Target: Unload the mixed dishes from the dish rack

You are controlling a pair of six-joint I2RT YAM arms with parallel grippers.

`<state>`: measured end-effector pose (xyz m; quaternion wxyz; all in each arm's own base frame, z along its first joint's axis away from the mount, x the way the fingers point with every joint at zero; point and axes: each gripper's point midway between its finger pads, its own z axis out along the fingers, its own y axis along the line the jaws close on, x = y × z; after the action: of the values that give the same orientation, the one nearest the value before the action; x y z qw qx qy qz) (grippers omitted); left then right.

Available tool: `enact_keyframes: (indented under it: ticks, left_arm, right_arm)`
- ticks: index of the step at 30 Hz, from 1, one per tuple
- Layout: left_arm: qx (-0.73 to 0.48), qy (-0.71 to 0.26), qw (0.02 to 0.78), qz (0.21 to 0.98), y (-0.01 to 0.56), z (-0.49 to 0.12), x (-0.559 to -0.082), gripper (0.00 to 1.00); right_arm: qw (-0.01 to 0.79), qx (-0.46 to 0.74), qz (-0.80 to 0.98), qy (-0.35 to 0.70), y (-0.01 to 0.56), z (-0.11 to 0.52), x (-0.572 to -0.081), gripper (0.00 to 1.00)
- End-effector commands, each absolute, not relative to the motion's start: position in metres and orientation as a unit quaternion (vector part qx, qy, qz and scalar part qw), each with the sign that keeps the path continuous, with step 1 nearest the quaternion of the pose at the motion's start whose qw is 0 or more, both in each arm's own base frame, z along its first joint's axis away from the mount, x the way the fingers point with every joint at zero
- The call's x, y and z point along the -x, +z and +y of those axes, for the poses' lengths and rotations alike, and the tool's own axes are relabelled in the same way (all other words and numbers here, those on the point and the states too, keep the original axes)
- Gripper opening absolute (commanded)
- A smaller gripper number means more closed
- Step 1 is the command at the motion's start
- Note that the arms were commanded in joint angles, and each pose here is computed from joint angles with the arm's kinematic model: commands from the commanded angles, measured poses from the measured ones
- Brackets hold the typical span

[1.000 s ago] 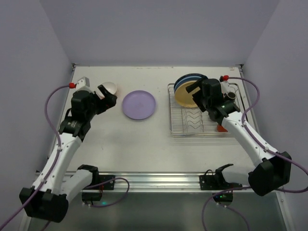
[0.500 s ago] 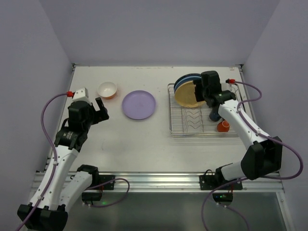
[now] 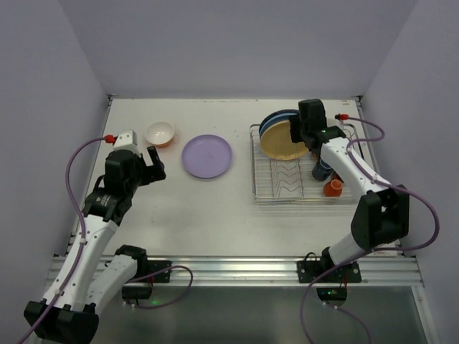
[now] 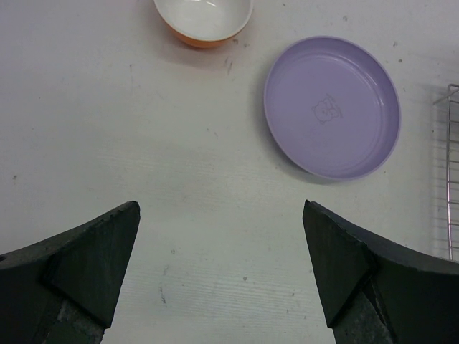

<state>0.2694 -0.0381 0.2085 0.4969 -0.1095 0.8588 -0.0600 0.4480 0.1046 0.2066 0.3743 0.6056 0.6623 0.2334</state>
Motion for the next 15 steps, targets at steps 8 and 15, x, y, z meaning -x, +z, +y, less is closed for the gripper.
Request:
enact_keyframes:
  ticks: [8,15]
  left_arm:
    - [0.089,-0.064,0.502,0.858,0.210,-0.043,-0.272,1.00]
    - [0.089,-0.065,0.503,0.857,0.211,-0.043,-0.273,1.00]
  right_arm:
    - [0.362,-0.632,0.638,0.250,0.206,0.105,-0.458,0.40]
    - [0.346,-0.652,0.635,0.229,0.195,0.101,-0.456,0.43]
